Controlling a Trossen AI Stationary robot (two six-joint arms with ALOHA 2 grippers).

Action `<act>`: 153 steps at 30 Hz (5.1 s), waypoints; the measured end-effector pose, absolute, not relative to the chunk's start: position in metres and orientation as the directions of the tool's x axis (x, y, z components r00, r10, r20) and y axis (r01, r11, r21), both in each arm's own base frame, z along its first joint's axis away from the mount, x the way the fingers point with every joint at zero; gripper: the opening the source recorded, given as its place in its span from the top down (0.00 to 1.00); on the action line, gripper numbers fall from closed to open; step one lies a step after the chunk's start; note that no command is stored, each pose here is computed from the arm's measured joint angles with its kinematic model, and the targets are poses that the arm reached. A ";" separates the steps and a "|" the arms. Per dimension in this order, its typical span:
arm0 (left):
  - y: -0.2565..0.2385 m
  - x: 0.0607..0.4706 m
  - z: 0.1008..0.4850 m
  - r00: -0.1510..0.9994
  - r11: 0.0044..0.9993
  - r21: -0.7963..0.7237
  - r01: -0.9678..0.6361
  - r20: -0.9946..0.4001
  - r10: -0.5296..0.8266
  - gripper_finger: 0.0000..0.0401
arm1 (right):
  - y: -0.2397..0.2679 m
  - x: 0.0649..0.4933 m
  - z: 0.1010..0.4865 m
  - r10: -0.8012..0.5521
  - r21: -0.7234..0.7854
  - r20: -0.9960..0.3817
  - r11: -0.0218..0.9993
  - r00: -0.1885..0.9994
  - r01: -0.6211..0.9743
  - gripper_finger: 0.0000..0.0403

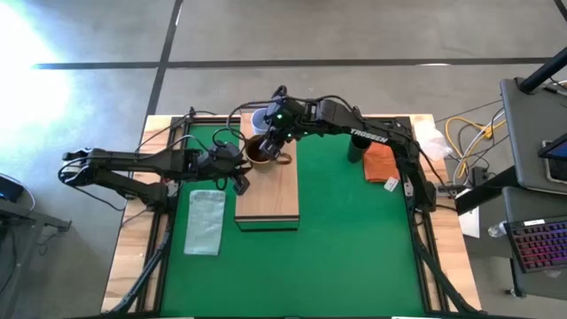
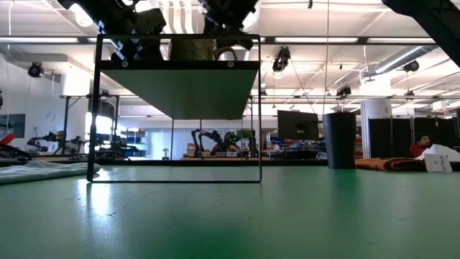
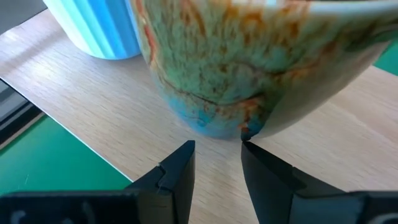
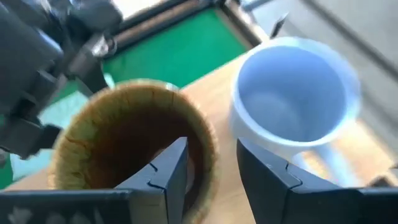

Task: Stack small to large cups/mugs on shelf
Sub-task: Put the green mug on the shelf, then put the black cup on the shelf

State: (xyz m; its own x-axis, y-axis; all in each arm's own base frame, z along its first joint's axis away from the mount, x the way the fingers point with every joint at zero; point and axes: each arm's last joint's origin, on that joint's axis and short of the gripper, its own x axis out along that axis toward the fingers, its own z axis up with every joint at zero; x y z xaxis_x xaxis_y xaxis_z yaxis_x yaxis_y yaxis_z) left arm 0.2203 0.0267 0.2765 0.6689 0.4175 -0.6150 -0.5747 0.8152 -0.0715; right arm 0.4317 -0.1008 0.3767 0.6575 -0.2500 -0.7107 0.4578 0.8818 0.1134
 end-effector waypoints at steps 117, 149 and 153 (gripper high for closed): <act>0.020 0.161 0.309 0.764 0.809 -0.255 -0.530 -0.556 0.326 0.71 | -0.002 0.395 0.383 0.002 0.230 -0.890 0.866 0.456 0.444 0.98; -0.003 0.207 0.301 0.850 0.847 -0.424 -0.320 -0.523 0.059 0.71 | 0.007 0.426 0.365 -0.121 0.230 -0.794 0.848 0.596 0.478 0.98; -0.003 0.209 0.299 0.844 0.847 -0.420 -0.325 -0.533 0.059 0.71 | 0.007 0.427 0.365 -0.120 0.231 -0.793 0.848 0.597 0.477 0.98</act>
